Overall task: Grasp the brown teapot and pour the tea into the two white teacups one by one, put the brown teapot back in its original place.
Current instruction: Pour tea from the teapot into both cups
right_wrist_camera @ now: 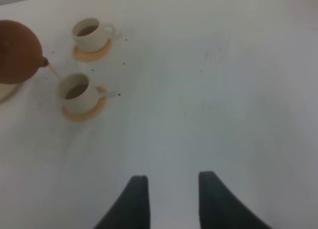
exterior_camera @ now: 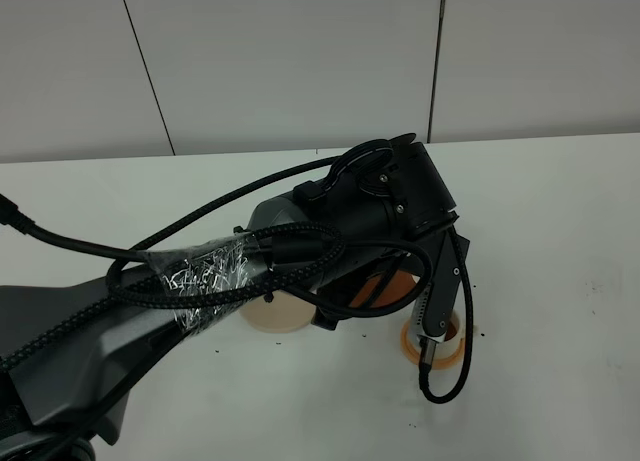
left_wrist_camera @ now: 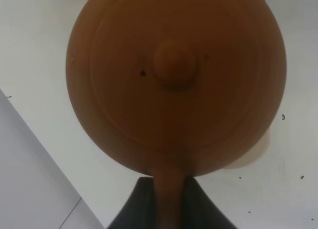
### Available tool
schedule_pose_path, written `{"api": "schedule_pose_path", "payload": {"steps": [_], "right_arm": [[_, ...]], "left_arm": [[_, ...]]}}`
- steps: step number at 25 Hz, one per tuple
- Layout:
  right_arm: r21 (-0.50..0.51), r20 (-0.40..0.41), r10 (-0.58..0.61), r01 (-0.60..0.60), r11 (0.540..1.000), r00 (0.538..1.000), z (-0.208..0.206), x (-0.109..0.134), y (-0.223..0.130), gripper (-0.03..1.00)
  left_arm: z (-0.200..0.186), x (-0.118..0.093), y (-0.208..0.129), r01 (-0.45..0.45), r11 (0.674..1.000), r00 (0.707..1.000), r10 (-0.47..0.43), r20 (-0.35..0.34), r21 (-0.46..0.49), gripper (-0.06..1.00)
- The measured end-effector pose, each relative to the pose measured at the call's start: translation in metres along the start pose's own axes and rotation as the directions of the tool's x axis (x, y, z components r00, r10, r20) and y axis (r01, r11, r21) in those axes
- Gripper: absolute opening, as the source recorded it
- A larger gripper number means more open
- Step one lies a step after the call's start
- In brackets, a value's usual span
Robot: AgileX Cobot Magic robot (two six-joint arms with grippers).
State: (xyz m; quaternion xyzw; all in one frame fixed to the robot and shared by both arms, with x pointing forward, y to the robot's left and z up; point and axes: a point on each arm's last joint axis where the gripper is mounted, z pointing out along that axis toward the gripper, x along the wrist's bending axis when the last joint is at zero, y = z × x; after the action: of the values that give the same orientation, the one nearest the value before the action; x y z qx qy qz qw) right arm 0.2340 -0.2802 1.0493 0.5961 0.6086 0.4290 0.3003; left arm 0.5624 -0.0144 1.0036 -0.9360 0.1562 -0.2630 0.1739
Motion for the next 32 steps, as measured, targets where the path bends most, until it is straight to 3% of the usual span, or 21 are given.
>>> {"api": "schedule_pose_path", "payload": {"steps": [32], "right_arm": [[0.0, 0.0, 0.0, 0.0, 1.0, 1.0, 0.0, 0.0, 0.0, 0.24]], "left_arm": [[-0.0003, -0.0006, -0.001, -0.002, 1.0, 1.0, 0.002, 0.005, 0.015, 0.17]]}}
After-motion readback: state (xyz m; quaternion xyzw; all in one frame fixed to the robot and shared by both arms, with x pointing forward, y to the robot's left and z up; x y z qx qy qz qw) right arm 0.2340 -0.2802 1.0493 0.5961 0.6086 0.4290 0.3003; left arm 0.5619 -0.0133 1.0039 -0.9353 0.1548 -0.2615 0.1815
